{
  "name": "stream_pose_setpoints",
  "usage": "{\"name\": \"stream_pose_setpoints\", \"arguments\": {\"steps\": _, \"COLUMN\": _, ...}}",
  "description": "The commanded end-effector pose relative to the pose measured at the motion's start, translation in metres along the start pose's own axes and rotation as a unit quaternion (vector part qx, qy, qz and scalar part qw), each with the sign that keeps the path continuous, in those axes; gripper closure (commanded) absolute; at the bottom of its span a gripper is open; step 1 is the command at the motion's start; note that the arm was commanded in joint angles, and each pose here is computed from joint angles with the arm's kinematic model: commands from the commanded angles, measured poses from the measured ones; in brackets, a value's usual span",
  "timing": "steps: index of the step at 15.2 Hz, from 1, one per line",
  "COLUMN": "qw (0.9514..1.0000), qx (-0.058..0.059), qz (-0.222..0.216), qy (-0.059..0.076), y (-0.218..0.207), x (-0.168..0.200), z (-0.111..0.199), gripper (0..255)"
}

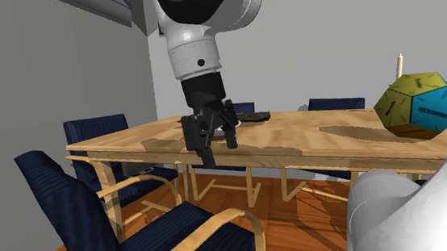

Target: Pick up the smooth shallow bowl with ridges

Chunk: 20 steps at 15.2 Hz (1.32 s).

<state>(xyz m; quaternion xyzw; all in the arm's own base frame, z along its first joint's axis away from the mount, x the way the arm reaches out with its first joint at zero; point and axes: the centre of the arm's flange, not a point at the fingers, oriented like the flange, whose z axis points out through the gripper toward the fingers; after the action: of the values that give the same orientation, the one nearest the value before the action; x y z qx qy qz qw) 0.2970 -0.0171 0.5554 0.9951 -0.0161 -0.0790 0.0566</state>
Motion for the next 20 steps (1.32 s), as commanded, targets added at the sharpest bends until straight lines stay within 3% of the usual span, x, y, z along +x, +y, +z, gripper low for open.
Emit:
{"name": "stream_pose_setpoints", "arguments": {"steps": 1, "qw": 1.0000, "qx": 0.000, "qz": 0.000, "qy": 0.000, "y": 0.000, "x": 0.000, "z": 0.000, "gripper": 0}}
{"name": "stream_pose_setpoints", "arguments": {"steps": 10, "qw": 0.9984, "qx": 0.006, "qz": -0.055, "qy": 0.008, "y": 0.102, "x": 0.061, "z": -0.013, "gripper": 0}}
{"name": "stream_pose_setpoints", "arguments": {"steps": 20, "qw": 0.9930, "qx": 0.013, "qz": -0.116, "qy": 0.018, "y": 0.207, "x": 0.140, "z": -0.027, "gripper": 0}}
